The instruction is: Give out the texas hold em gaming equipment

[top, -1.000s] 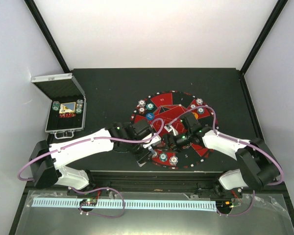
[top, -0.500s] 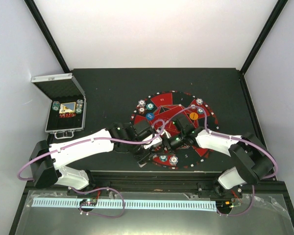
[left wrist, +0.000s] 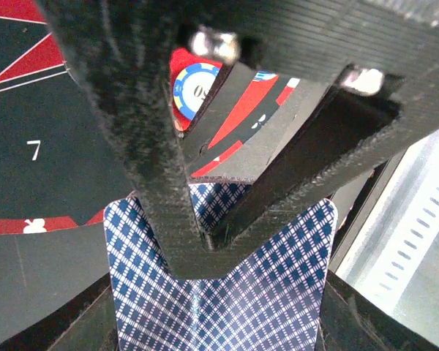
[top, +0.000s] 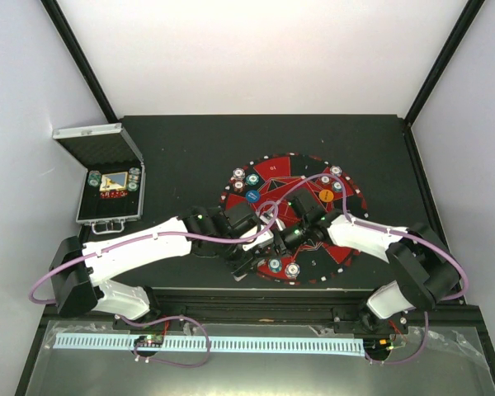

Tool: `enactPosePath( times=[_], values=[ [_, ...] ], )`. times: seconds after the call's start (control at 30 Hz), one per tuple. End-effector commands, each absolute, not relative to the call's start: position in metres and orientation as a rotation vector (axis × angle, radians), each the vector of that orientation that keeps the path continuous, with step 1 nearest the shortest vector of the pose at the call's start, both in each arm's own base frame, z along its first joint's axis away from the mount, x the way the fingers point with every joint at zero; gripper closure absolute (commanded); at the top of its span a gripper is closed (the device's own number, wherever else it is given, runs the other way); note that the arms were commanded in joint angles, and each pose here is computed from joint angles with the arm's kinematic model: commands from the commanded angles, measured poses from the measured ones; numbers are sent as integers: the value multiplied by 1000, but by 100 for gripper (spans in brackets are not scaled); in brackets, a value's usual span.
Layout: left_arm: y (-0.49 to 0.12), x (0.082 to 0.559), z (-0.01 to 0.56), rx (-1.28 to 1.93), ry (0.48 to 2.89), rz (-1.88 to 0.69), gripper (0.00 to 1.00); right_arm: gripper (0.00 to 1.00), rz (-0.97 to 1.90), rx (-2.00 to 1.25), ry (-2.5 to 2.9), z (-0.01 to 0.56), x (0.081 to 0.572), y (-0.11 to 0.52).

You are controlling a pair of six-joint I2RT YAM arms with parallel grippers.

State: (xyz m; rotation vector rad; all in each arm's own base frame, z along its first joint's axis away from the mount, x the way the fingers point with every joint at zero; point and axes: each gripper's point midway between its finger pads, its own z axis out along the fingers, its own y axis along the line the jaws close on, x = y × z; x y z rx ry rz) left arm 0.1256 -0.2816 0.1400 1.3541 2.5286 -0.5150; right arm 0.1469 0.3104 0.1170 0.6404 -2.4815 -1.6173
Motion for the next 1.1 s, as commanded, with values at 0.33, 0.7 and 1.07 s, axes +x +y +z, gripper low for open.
enactPosePath(
  times=[0.33, 0.7, 1.07],
  values=[
    [-282, 125, 163, 1357, 2458, -539, 42, 44, -1557, 645, -2552, 110, 154, 301],
    [-278, 125, 156, 1362, 2476, -513, 42, 55, -1591, 656, -2554, 120, 157, 299],
    [-275, 126, 149, 1363, 2491, -481, 42, 72, -1633, 656, -2542, 131, 159, 297]
  ],
)
